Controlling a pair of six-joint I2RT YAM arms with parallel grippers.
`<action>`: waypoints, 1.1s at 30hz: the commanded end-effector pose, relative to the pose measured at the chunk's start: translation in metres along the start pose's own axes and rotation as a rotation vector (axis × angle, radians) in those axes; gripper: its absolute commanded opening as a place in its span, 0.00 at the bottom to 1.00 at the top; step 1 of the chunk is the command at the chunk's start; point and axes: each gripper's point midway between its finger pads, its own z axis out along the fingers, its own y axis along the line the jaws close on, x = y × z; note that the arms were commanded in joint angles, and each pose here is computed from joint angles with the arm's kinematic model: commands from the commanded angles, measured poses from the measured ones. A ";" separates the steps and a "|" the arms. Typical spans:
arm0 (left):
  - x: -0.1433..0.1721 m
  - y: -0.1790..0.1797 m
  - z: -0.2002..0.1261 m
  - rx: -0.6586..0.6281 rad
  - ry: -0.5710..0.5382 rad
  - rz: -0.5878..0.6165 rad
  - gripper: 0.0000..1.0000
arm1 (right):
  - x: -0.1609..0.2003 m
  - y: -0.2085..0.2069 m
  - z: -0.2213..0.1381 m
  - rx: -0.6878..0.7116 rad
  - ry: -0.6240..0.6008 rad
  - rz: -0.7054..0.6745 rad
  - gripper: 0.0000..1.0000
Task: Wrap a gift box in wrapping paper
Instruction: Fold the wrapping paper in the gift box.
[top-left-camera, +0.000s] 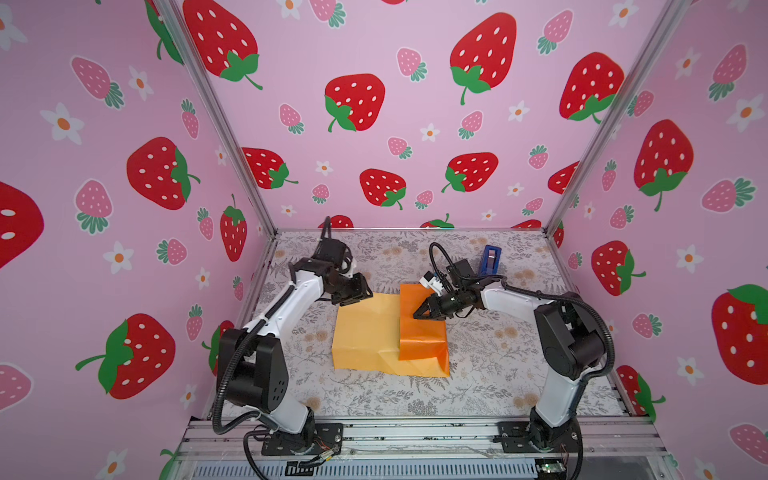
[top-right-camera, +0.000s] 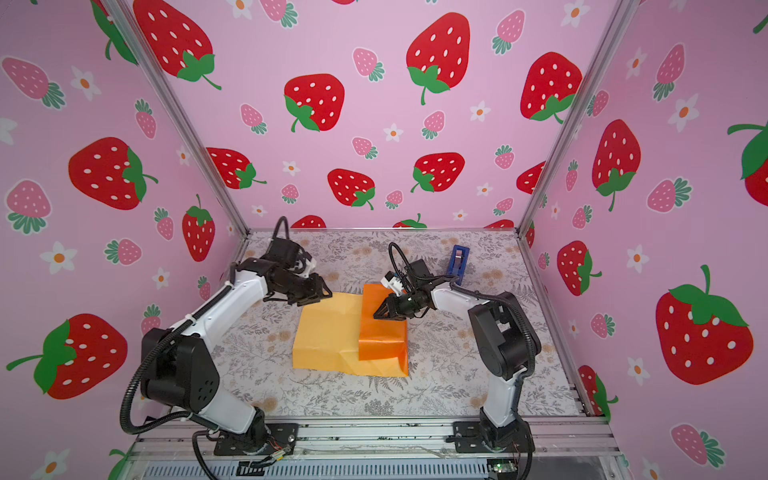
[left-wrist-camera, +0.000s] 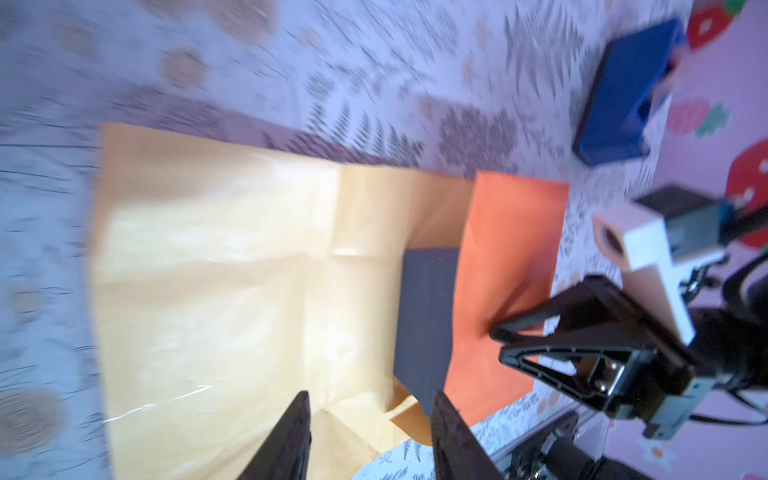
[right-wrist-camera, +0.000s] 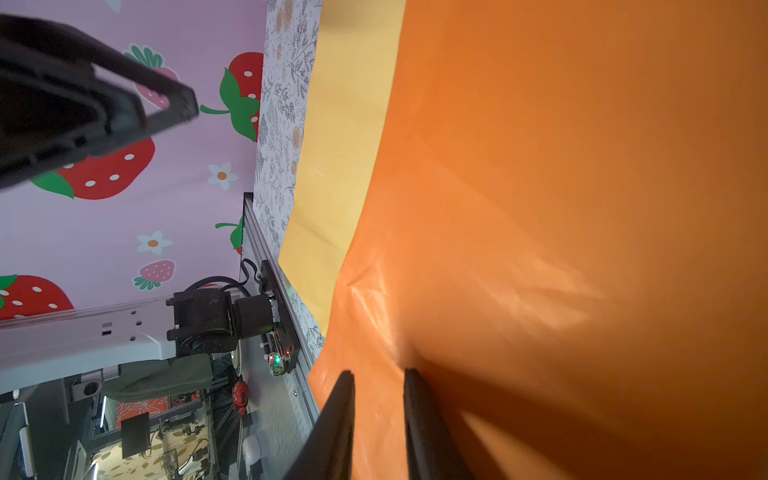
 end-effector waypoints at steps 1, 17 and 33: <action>0.020 0.053 -0.001 -0.052 0.091 -0.078 0.53 | 0.025 -0.038 0.011 0.121 0.070 0.061 0.25; 0.042 0.113 0.060 0.139 0.327 -0.255 0.64 | 0.024 -0.030 0.006 0.107 0.048 0.070 0.25; 0.046 0.092 0.039 0.207 0.253 -0.220 0.18 | 0.034 -0.034 0.010 0.101 0.041 0.106 0.25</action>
